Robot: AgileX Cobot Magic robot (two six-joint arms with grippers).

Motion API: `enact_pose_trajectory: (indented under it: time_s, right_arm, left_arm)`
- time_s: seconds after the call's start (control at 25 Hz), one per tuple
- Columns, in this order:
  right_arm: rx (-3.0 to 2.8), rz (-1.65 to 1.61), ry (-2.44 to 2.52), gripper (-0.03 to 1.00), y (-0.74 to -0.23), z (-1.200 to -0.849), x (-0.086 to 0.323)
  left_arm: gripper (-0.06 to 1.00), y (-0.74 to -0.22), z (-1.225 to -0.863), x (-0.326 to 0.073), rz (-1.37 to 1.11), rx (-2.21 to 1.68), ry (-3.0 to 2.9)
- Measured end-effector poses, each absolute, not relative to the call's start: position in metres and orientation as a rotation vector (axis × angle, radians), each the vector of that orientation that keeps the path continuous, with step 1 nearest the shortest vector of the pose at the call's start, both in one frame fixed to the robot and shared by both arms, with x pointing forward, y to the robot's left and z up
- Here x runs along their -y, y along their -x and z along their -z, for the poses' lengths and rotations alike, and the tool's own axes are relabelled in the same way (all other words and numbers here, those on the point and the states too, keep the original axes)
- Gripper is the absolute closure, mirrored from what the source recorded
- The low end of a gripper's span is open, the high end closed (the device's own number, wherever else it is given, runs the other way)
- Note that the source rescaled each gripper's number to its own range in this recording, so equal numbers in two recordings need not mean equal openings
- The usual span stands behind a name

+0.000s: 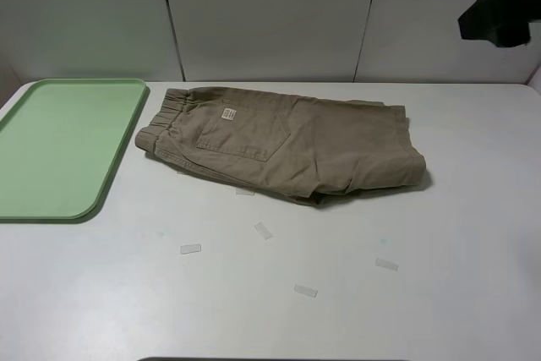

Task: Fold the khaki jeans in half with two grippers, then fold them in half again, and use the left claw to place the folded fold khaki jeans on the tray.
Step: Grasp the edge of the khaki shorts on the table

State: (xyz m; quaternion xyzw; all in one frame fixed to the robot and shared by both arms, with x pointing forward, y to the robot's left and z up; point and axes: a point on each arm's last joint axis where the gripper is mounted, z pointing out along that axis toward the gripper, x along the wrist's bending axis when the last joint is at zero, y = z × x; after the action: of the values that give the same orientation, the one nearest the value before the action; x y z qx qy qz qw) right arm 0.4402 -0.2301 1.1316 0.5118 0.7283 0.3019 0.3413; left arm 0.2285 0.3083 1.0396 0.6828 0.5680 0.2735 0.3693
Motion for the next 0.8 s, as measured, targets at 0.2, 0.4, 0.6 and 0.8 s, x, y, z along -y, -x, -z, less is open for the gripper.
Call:
enact_pose_trajectory:
  time_s: [0.2, 0.4, 0.6, 0.8]
  right_arm:
    - [-1.840, -0.895, -1.450, 0.06, -0.477, -1.115, 0.231]
    - [-1.853, -0.886, -1.577, 0.06, -0.511, -1.087, 0.239]
    - [-1.874, -0.882, -1.652, 0.06, -0.539, -1.074, 0.245]
    - [-1.918, -0.828, -1.709, 0.06, -0.563, -1.058, 0.257]
  left_arm:
    - [-0.04, -0.228, -1.040, -0.308, -0.702, -1.458, -1.753]
    - [-0.04, -0.228, -1.039, -0.308, -0.700, -1.460, -1.755]
    - [-0.04, -0.228, -1.039, -0.308, -0.700, -1.460, -1.755]
    - [-0.04, -0.228, -1.039, -0.308, -0.700, -1.460, -1.755]
